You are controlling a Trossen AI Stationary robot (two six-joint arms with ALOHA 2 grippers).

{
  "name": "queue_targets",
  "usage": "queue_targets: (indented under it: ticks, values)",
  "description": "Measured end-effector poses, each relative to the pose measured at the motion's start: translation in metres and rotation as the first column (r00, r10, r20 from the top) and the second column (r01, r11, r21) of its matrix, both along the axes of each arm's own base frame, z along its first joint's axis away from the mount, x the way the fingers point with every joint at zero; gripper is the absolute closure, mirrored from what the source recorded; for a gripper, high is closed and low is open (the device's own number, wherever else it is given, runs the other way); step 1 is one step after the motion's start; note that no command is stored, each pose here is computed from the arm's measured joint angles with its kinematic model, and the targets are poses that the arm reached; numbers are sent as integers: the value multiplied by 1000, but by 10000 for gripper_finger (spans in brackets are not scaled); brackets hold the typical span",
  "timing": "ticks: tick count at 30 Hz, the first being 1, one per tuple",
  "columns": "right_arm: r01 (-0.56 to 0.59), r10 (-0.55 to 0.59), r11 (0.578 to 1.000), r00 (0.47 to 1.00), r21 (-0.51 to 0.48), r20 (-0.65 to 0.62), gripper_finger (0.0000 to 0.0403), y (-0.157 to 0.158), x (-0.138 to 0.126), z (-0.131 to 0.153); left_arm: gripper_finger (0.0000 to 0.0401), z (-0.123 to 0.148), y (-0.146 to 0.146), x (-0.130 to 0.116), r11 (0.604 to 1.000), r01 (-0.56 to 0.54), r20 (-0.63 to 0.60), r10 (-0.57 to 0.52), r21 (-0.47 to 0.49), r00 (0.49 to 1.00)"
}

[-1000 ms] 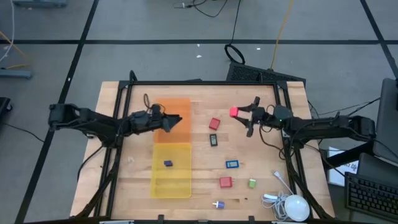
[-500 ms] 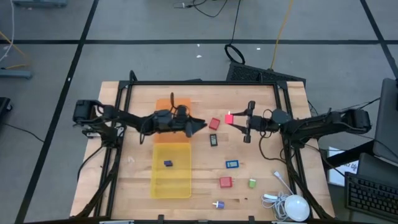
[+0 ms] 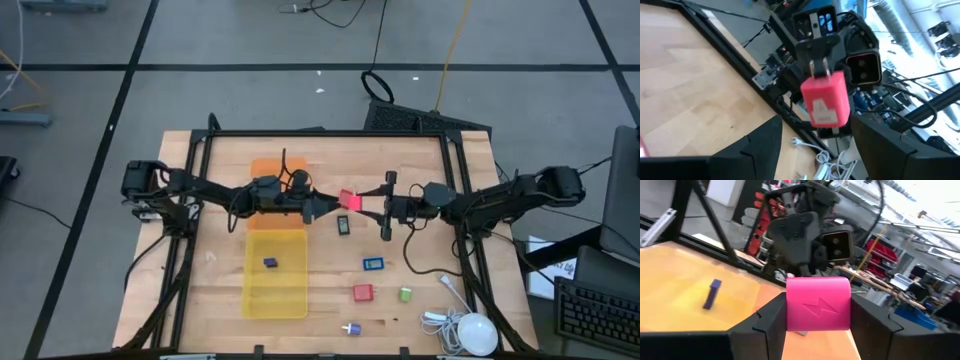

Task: Sort adapters and digital timers
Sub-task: Put the pink adapter into the orange bin

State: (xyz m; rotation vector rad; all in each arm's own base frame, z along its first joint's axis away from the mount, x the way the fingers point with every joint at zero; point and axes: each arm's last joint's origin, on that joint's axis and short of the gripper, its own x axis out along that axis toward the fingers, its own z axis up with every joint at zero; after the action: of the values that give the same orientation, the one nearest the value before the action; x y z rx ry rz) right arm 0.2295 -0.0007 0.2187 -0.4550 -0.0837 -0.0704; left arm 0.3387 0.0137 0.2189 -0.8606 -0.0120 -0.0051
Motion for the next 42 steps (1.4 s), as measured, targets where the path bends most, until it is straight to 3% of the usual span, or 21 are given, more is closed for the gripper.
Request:
queue_targets:
  ticks: [4,12,15,22,30,42]
  values:
    - [6,-6,1000,1000,0,-5,228,-1,2,0,160,-3,0,0,1000,1,-23,0,19,1000]
    - [49,-51,995,998,82,25,229,-2,-4,9,160,-8,1,0,977,-20,-81,38,211,996]
    - [46,-46,995,999,93,3,228,-2,-7,9,160,-8,1,0,971,-29,-74,48,239,996]
    - [54,-53,993,999,105,-14,228,-3,-9,9,160,-7,1,0,983,-34,-67,47,182,997]
    - [54,-53,996,998,76,-20,228,-3,-9,9,160,-2,1,2,999,-45,-38,45,1,998]
    - [55,-54,997,998,57,-8,228,-2,-9,10,160,22,3,13,999,-47,25,47,-26,999]
